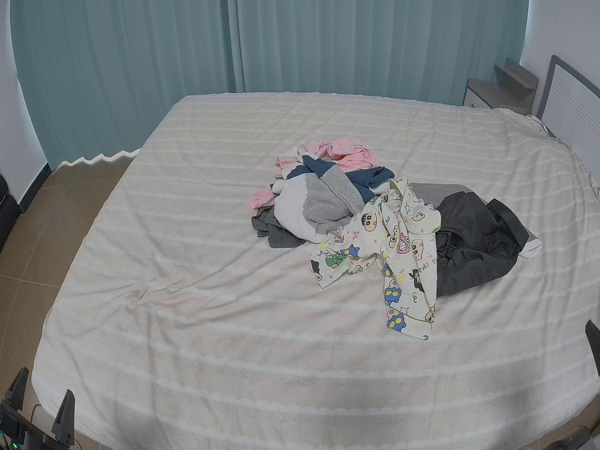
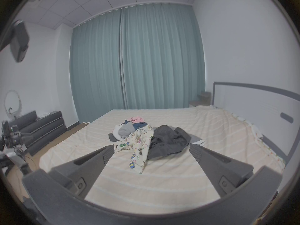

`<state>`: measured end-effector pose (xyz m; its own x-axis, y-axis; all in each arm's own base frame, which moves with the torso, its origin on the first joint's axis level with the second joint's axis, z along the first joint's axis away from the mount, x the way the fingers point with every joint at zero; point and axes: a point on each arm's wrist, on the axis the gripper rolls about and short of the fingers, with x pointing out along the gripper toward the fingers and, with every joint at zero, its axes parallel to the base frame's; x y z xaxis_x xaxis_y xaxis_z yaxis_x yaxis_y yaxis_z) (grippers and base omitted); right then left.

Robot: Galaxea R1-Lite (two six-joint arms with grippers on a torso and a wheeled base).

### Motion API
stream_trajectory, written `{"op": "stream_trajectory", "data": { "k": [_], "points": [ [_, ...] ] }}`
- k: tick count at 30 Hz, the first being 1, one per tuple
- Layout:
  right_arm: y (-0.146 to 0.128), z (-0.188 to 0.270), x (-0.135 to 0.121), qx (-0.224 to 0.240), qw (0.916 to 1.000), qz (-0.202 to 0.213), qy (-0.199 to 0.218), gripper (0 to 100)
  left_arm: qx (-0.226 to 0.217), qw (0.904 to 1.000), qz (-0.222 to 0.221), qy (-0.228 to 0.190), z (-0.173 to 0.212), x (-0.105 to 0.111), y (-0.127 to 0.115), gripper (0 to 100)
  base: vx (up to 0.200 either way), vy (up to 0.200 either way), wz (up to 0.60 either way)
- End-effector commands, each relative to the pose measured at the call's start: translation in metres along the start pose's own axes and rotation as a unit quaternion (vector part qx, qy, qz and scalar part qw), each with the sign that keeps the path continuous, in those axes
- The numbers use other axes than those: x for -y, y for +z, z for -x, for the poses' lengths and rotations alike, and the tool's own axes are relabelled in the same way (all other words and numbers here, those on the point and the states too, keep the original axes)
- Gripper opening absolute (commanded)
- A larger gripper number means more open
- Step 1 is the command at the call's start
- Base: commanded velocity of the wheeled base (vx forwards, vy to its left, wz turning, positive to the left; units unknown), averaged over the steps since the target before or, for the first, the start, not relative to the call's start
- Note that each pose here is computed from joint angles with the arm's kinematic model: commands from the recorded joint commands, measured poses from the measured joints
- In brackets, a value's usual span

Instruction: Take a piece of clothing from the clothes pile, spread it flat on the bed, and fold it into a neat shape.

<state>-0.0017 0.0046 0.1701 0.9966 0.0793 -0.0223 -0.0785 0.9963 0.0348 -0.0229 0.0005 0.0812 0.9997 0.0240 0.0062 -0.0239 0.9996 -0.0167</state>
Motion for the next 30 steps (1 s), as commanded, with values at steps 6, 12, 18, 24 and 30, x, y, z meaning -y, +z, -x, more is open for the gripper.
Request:
{"op": "stream_trajectory", "data": {
  "k": [6,12,18,24,30],
  "points": [
    [-0.038,-0.208,0.011,-0.323,0.9326,-0.148,0.065,100,-0.001,1.0,0.0,0.001,0.0,0.0,-0.005,100,0.0,0.0,0.0],
    [-0.088,-0.265,-0.007,-0.353,0.9196,-0.167,0.044,100,-0.001,1.0,0.0,0.001,0.0,0.0,-0.005,100,0.0,0.0,0.0],
    [-0.127,-0.309,-0.018,-0.344,0.9191,-0.191,0.023,100,-0.001,1.0,-0.001,0.0,0.0,0.0,-0.005,100,0.0,0.0,0.0],
    [-0.155,-0.351,-0.033,-0.323,0.9215,-0.216,-0.006,100,-0.001,1.0,-0.001,0.0,0.0,0.0,-0.005,100,0.0,0.0,0.0],
    [-0.17,-0.378,-0.043,-0.302,0.9195,-0.251,-0.026,100,-0.001,1.0,-0.001,0.0,0.0,0.0,-0.005,100,0.0,0.0,0.0]
  ]
}}
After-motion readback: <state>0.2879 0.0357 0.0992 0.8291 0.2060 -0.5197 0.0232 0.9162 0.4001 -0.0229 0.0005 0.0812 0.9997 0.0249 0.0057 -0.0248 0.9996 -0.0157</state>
